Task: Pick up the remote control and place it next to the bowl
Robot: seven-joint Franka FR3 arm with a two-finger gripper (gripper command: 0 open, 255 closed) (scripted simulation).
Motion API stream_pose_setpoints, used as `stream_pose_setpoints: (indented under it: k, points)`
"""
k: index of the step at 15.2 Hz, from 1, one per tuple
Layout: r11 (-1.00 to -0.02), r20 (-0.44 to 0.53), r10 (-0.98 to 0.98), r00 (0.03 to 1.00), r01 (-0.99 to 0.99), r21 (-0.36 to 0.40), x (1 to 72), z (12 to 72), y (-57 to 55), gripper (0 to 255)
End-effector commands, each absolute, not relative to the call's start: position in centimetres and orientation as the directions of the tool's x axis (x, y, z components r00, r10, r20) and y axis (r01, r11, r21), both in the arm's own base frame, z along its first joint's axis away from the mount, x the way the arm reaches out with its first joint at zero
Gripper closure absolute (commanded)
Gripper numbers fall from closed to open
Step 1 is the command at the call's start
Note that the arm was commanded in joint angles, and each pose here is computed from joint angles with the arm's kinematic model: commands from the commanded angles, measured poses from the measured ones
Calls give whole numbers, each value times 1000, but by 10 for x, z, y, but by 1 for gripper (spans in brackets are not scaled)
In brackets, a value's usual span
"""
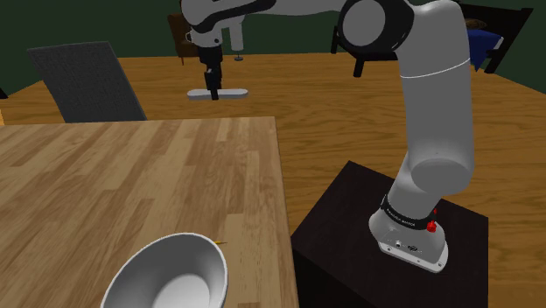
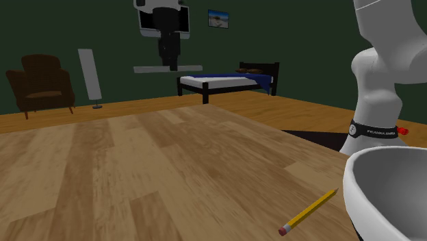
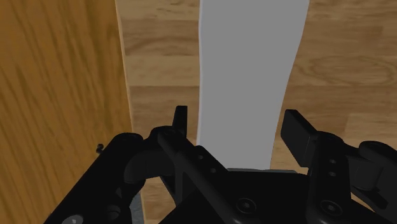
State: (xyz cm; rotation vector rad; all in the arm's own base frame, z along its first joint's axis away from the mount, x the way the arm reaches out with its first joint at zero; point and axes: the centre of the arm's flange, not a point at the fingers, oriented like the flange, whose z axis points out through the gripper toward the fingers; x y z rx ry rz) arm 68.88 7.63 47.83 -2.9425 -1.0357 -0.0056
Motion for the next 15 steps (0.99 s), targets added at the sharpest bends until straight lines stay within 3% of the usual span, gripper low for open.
stream_pose_setpoints:
  k: [1,15]
  points:
    - [-779,11,626,780,626,-20,689,489,77,255]
    - [-779,11,626,780,626,-20,569,497,180,255]
